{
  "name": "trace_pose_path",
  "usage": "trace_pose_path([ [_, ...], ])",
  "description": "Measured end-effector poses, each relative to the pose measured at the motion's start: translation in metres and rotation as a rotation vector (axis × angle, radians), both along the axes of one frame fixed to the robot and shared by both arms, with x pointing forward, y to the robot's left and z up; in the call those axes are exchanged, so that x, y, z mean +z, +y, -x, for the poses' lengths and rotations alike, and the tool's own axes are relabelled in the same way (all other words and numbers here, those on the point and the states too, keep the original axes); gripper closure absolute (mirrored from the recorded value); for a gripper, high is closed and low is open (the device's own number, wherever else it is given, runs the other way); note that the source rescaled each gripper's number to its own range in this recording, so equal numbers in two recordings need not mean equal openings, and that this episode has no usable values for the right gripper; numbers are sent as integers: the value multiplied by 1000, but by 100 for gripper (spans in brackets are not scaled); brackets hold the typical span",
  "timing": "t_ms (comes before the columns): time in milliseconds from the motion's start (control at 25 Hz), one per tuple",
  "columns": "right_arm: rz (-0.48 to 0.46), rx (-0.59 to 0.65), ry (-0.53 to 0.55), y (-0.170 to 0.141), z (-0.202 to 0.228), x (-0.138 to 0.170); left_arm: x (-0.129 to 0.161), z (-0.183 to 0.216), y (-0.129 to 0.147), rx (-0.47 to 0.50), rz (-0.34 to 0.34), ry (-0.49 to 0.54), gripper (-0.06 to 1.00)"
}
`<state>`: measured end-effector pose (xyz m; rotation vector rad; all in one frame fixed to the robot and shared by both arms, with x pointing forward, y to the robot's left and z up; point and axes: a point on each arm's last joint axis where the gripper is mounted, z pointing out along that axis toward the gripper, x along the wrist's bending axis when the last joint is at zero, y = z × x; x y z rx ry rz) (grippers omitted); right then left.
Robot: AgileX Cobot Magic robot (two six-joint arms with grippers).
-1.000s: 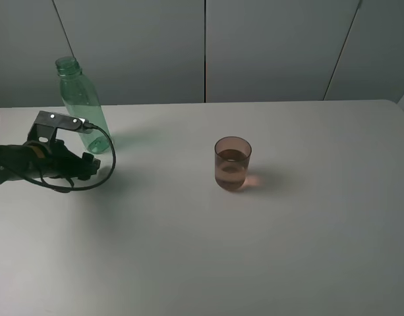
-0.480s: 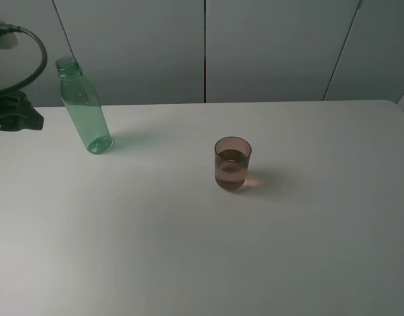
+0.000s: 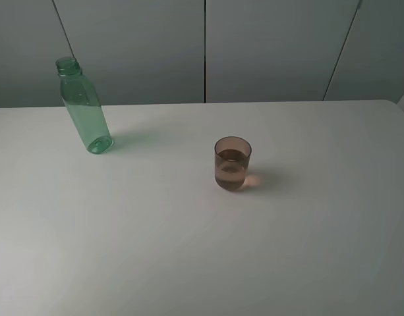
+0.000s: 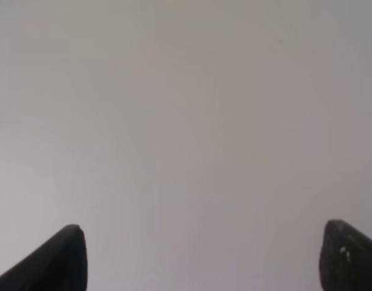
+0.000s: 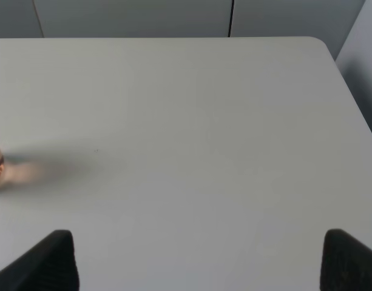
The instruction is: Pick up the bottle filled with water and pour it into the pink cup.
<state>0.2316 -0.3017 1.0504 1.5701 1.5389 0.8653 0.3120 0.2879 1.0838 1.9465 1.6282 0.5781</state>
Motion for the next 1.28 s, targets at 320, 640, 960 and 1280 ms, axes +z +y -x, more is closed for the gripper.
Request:
trace_pose_path([
  [320, 0, 0, 0, 0, 0, 0, -25, 57, 6, -35, 19, -257, -5],
  [640, 0, 0, 0, 0, 0, 0, -30, 80, 13, 22, 31, -386, -5],
  [960, 0, 0, 0, 0, 0, 0, -30, 80, 15, 56, 40, -388, -6],
  [1280, 0, 0, 0, 0, 0, 0, -30, 80, 15, 56, 40, -388, -6],
])
